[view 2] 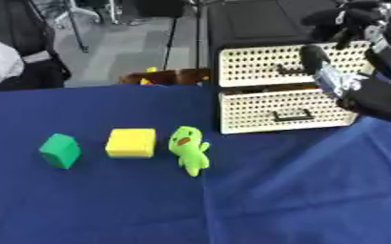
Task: Pick up objects from table and place into drawer.
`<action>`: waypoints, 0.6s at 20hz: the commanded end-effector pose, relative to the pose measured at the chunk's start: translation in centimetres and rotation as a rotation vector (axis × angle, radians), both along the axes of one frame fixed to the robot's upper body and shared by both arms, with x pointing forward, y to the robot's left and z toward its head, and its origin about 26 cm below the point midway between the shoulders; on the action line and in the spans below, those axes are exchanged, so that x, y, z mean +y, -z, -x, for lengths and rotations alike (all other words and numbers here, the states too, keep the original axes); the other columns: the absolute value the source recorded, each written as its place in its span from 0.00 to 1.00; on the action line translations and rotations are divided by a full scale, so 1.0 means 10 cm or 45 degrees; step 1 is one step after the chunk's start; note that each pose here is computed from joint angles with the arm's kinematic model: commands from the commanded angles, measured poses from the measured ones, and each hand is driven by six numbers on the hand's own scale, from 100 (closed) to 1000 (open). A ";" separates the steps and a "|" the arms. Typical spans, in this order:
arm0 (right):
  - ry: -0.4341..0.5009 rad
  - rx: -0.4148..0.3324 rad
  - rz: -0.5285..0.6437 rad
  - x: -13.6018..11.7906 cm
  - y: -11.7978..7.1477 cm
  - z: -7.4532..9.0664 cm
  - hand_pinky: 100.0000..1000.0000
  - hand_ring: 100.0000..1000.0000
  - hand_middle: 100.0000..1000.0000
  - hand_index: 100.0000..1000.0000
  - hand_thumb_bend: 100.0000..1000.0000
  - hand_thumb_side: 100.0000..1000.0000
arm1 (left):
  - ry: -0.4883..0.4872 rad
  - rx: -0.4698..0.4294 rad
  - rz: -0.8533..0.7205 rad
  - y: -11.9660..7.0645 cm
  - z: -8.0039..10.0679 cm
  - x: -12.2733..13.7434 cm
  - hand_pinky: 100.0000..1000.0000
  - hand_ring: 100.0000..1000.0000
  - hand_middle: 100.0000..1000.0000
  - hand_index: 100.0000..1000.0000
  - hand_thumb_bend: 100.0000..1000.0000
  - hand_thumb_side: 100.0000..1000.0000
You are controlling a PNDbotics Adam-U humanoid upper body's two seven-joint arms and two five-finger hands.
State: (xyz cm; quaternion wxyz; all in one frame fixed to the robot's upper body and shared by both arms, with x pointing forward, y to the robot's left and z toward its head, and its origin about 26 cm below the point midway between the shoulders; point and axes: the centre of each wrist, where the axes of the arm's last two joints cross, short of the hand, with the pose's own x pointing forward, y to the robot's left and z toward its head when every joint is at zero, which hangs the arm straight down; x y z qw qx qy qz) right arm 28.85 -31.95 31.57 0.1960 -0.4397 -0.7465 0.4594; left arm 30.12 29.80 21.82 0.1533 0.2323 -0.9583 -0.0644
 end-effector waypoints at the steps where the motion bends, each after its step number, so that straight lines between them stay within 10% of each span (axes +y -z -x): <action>1: 0.070 0.018 0.126 0.02 -0.15 0.06 0.35 0.52 0.51 0.81 0.11 0.96 | 0.005 -0.028 -0.041 -0.09 0.03 0.02 0.51 0.62 0.66 0.91 0.35 0.91; 12: 0.113 -0.006 0.167 0.04 -0.32 0.09 0.12 0.31 0.25 0.74 0.10 0.92 | 0.008 -0.015 -0.041 -0.07 0.03 0.02 0.51 0.62 0.66 0.91 0.34 0.91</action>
